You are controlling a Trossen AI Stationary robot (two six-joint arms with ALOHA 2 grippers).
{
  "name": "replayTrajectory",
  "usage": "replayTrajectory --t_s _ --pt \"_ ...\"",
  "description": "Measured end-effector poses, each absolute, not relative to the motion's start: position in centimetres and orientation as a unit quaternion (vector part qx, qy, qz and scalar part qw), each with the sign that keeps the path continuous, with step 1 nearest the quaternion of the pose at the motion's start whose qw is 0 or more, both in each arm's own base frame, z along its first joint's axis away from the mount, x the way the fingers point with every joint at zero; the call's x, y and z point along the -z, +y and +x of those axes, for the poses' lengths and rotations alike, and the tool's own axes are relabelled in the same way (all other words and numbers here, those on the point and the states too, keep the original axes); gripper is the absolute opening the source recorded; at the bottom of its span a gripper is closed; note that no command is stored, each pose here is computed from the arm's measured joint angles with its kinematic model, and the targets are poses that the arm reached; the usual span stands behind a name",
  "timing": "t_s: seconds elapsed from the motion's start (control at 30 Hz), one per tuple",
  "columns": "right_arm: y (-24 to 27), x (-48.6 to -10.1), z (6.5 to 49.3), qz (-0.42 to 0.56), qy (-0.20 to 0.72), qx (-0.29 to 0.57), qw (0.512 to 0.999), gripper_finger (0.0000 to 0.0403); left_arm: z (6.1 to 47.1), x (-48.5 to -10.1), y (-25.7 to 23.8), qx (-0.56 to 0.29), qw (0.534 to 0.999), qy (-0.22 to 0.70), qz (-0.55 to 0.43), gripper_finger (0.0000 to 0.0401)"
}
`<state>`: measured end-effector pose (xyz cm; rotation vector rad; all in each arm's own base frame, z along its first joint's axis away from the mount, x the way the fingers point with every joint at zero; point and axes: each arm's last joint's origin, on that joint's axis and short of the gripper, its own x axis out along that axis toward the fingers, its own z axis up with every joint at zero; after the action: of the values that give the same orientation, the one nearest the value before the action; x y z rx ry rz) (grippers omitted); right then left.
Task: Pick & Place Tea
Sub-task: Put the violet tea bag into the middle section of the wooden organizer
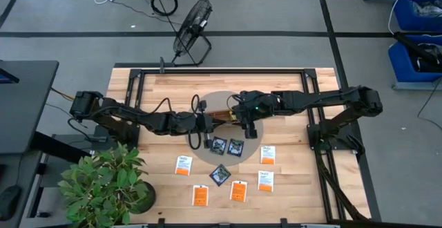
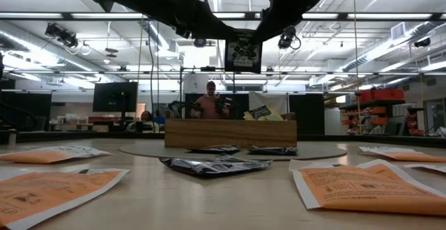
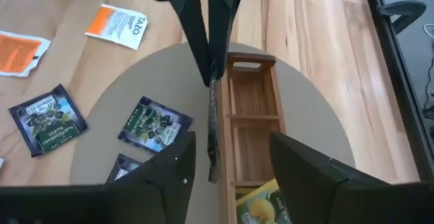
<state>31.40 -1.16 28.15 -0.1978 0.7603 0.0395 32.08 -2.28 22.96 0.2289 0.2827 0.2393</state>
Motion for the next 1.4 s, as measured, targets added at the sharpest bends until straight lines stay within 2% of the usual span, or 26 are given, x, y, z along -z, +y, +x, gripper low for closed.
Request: replayTrajectory --t_s 0.2,0.43,0.5,0.8,0.93,1.27,1.4 --pt "-1.2 -28.1 31.3 -0.096 0.374 -0.020 0.922 0.0141 32.0 -22.9 -2.3 -0.121 0.975 0.145 0.115 0.0002" --pt "-1.2 -28.2 31.4 -0.109 0.369 -0.024 0.923 0.0027 32.0 -22.8 -2.1 -0.123 0.974 0.148 0.116 0.0002" --pt "-1.2 -28.2 31.4 -0.110 0.369 -0.024 0.923 0.0008 32.0 -22.8 -2.1 -0.123 0.974 0.150 0.116 0.0002" --pt "-1.2 -28.4 31.6 -0.110 0.354 -0.029 0.928 0.0002 32.0 -22.6 -2.1 -0.124 0.974 0.161 0.105 0.0016" --pt "-1.4 -28.4 31.7 -0.108 0.348 -0.031 0.931 0.0002 31.8 -22.5 -1.9 -0.154 0.967 0.171 0.109 0.0032" --pt "-2.6 -27.5 32.2 -0.108 0.364 -0.020 0.925 0.0001 31.5 -22.0 -1.5 -0.221 0.946 0.199 0.129 0.0102" --pt "-4.0 -26.5 32.7 -0.099 0.375 -0.027 0.921 0.0001 31.2 -21.7 -1.5 -0.223 0.939 0.222 0.141 0.0125"
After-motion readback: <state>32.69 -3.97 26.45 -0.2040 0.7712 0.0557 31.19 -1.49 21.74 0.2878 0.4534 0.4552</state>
